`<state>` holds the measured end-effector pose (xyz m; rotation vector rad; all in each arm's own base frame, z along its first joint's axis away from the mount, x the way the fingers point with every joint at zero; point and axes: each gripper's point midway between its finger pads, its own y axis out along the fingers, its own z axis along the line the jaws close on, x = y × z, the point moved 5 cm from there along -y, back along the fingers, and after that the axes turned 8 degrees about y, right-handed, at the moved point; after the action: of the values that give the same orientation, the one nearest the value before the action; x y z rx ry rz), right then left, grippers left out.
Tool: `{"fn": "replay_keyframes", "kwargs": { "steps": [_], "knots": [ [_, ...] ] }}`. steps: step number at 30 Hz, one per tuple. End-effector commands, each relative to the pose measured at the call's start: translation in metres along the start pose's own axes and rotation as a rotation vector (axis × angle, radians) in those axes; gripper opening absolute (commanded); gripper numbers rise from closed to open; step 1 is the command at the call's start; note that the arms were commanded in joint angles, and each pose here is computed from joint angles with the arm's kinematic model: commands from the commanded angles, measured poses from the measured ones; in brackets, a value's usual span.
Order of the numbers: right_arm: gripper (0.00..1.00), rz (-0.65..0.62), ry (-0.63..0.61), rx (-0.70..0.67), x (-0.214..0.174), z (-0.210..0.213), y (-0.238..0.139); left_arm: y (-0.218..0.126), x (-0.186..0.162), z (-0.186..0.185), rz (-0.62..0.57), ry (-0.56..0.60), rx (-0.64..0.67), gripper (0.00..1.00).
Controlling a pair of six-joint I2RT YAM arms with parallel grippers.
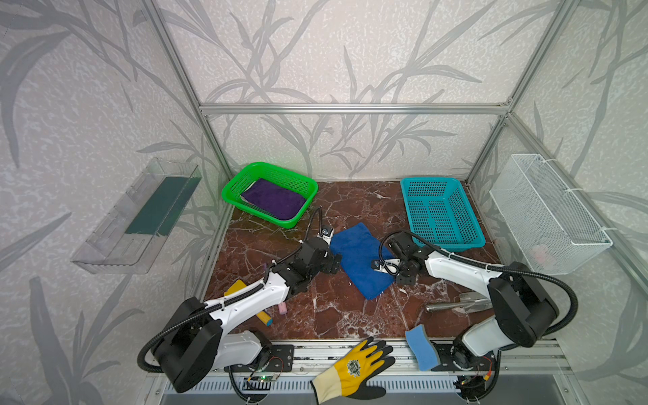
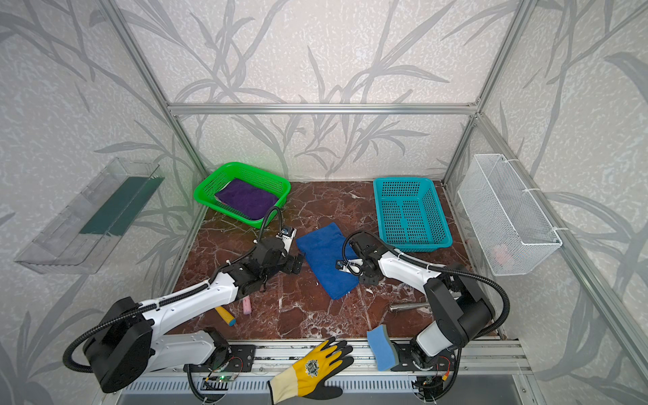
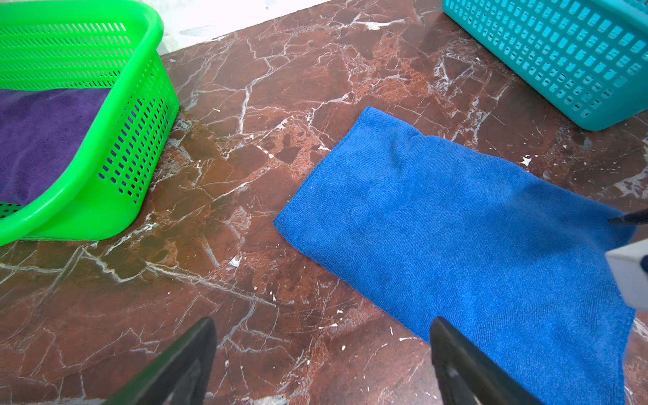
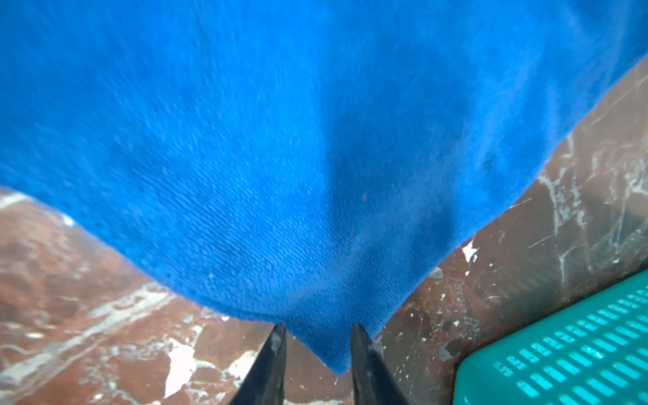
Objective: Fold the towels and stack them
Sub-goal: 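Grasp the blue towel's corners with both grippers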
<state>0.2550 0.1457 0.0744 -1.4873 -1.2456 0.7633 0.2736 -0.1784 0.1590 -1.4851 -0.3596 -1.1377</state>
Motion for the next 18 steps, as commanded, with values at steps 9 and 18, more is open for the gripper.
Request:
{"fn": "replay_keyframes", "kwargs": {
  "steps": [9,18],
  "knots": [
    [0.33,-0.018,-0.075,-0.081,-0.0077,-0.0099,0.0088,-0.0002,0.0002,0.0041,-0.011,-0.006,0.005,0.95],
    [0.33,-0.057,-0.071,-0.067,-0.0029,-0.0112,0.0048,0.0008,-0.0001,0.0031,-0.009,-0.012,-0.002,0.95]
  ]
}}
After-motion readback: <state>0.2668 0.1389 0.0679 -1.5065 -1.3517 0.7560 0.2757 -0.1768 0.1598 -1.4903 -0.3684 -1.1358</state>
